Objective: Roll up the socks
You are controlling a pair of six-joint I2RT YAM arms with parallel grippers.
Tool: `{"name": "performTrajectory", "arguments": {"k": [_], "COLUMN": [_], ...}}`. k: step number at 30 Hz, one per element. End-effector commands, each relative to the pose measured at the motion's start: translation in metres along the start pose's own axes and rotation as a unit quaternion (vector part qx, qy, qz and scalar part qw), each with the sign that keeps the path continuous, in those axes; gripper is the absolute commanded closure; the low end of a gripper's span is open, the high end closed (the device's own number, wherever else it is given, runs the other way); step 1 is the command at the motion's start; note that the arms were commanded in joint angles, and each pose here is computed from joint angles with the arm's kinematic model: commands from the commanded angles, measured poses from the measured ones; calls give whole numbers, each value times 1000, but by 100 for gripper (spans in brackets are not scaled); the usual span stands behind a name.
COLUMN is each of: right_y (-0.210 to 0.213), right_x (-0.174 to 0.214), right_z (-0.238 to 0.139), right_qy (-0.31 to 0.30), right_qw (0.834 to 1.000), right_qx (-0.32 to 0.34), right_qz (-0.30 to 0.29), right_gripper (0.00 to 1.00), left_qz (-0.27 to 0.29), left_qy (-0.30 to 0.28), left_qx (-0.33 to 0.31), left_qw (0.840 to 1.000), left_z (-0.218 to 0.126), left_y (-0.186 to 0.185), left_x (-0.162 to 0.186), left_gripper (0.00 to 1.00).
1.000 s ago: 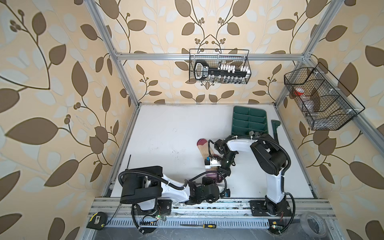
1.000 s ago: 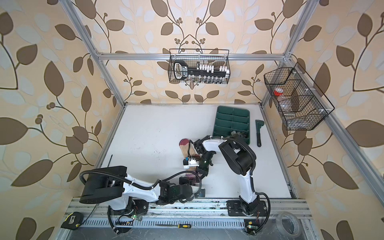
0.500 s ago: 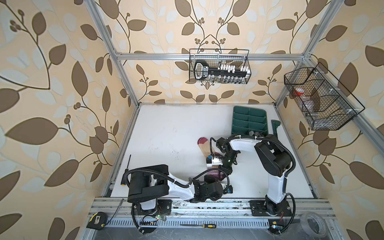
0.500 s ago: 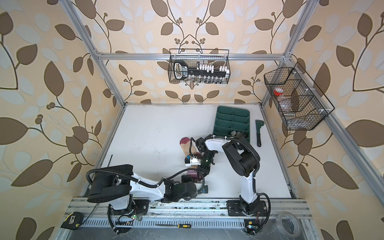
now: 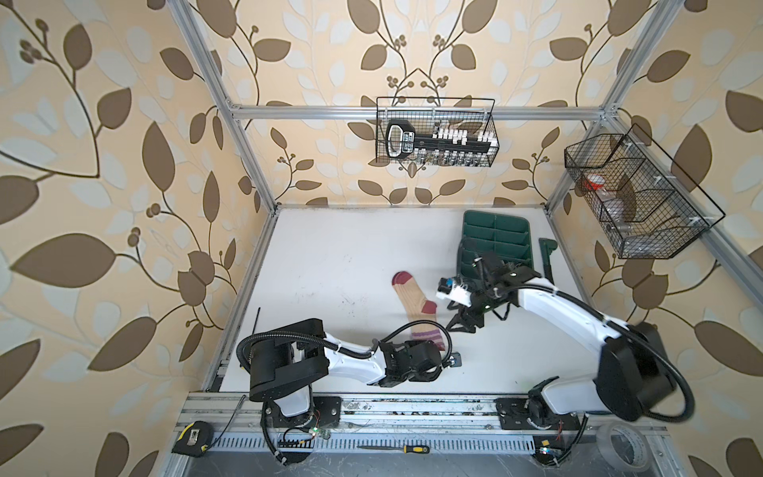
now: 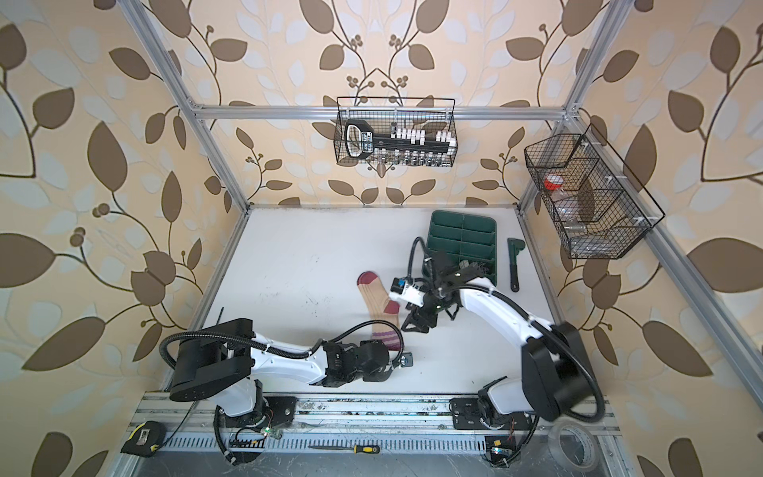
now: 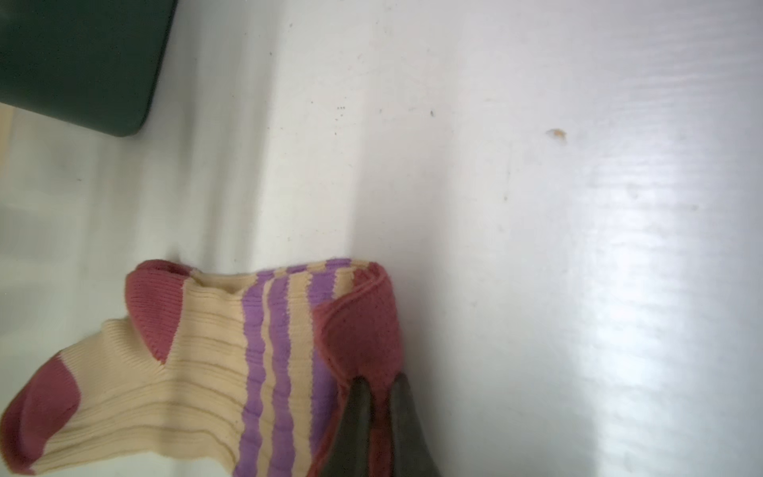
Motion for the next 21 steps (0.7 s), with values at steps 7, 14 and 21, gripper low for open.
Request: {"name": "performTrajectory", "arguments": {"k": [7,14,21], "right_y": [-15,49,93], "right_x": [-9,-15,11], "right_z": [-138,-138,-86], "right_qy": [-163,-184,-60], "right_qw": [894,898,910], "right_qx": [417,356,257], "right_qz": [4,-181,-321], "right_gripper": [28,35,35], "left_qz": [-151,-278,-376], "left_qy": [73,97,78], "left_qx": [273,394,427], "left_qw": [947,871,818], "left_z": [-17,-11,5], "left_y": [8,21,30], "left_x": [11,13,19], "left_gripper": [95,93,91]}}
Point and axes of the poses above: each gripper's point midway between its finger pads, its own z axis out along the fingers, its own y axis along the line the jaws close on, x = y × z, the point moved 7 cm from there along -z, back along the fingers, and after that the axes turned 11 degrees about -z, right-handed, at the moved point
